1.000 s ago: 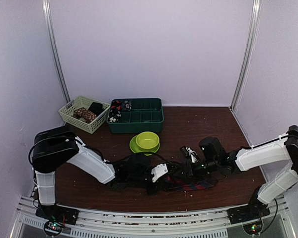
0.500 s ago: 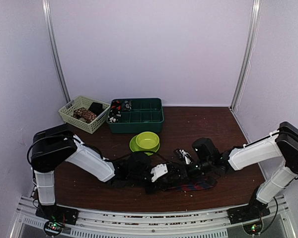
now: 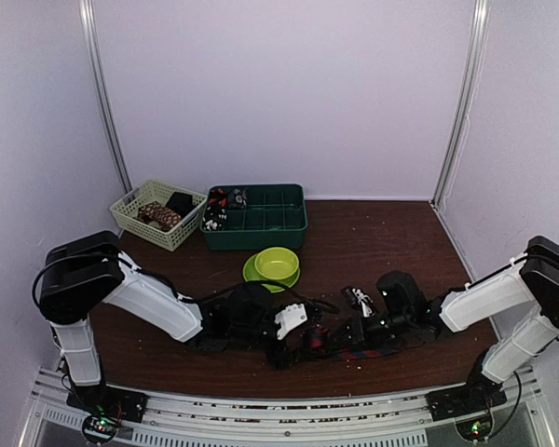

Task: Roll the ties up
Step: Roll the tie at the center of the board.

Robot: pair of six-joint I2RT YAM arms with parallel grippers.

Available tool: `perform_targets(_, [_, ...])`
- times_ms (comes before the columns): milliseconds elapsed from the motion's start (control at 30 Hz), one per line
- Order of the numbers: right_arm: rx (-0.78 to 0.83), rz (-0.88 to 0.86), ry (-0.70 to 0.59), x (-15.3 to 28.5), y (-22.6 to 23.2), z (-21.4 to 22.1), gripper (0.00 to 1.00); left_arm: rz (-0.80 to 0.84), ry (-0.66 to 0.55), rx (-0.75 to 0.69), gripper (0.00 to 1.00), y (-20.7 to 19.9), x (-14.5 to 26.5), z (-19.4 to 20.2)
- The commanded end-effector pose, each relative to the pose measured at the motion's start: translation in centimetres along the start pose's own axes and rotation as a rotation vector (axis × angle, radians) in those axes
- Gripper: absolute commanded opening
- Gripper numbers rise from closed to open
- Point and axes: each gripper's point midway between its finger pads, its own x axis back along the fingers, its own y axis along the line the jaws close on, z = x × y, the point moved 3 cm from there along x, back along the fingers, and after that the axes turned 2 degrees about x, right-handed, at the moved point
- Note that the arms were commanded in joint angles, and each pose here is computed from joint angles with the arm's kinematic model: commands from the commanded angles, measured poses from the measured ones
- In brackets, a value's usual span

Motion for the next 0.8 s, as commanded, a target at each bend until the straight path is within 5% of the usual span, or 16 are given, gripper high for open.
perform_targets(0, [-0.115,0.257,0.120,1.0,-6.7,5.5,0.00,-0.016,-0.065,0.001,0.83,0.1,0.3,-1.0])
perform_targets(467, [-0.111,0.267,0.146,0.5,-7.3,5.8,0.00,0.035,-0.114,-0.055,0.84,-1.3,-2.2,-2.6])
perform_targets(767, [-0.094,0.239,0.138,0.4,-6.4,5.2,0.00,0.072,-0.009,-0.066,0.67,-1.4,-4.8,-1.2])
